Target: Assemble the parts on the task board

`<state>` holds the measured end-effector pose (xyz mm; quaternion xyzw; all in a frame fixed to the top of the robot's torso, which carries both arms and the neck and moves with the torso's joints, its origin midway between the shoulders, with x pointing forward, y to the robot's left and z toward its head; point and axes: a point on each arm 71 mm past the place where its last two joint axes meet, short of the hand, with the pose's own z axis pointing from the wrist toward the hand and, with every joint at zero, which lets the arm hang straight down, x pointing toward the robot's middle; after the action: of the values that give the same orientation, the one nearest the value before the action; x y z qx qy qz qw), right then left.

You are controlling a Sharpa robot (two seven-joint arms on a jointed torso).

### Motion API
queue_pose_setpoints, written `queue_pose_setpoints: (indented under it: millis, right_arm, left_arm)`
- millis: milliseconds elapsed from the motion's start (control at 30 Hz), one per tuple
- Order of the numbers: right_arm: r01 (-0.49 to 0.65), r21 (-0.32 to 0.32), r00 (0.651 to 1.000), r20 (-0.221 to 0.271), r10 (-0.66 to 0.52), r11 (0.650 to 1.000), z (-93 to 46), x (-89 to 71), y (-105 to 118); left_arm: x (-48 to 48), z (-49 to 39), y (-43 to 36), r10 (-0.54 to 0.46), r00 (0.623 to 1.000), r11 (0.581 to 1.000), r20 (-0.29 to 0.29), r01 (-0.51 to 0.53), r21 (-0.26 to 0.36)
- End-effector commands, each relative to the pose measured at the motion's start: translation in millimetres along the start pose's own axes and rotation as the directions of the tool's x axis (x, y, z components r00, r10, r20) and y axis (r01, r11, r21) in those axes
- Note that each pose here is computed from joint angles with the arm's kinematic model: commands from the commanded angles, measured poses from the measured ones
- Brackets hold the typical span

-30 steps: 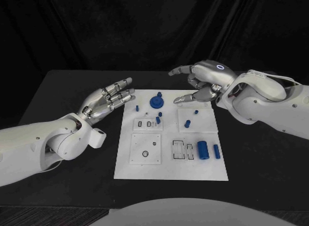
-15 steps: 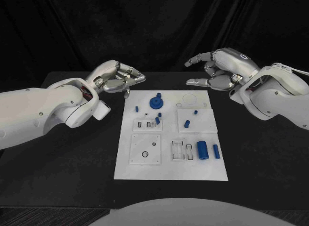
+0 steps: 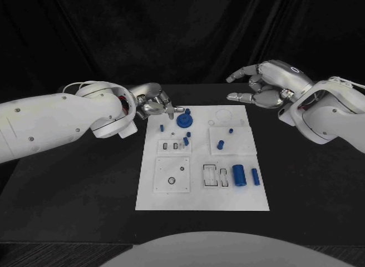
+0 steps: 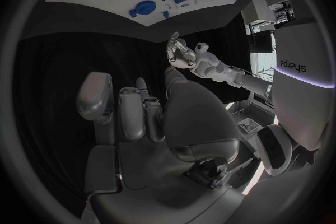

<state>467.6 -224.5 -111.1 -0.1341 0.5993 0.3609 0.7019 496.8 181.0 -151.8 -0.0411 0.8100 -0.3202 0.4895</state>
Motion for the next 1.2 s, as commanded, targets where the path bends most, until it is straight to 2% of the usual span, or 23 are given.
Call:
queue_pose_setpoints:
  millis: [33,233,467,600,1200]
  right_arm:
    - [-0.011,0.029,0.999,-0.037,0.012,1.0,-1.8,5.1,-3]
    - [-0.011,0.031,0.998,-0.058,0.013,0.999,-4.0,12.1,-4]
    - [-0.014,0.039,0.997,-0.076,0.017,0.999,-6.5,18.4,-6]
    - [-0.014,0.039,0.997,-0.078,0.017,0.999,-6.9,20.5,-7]
    - [-0.017,0.027,0.998,-0.065,0.018,1.0,-7.7,25.8,-7]
  left_arm:
    - [7.7,4.3,3.8,0.137,0.984,0.977,-0.116,-0.153,-0.147]
    - [17.4,9.2,-0.6,0.187,0.959,0.95,-0.212,-0.231,-0.211]
    - [25.8,13.9,-8.5,0.216,0.936,0.932,-0.277,-0.282,-0.227]
    - [29.3,18.3,-13.6,0.228,0.927,0.927,-0.297,-0.299,-0.225]
    - [35.3,30.3,-23.2,0.249,0.907,0.922,-0.339,-0.33,-0.205]
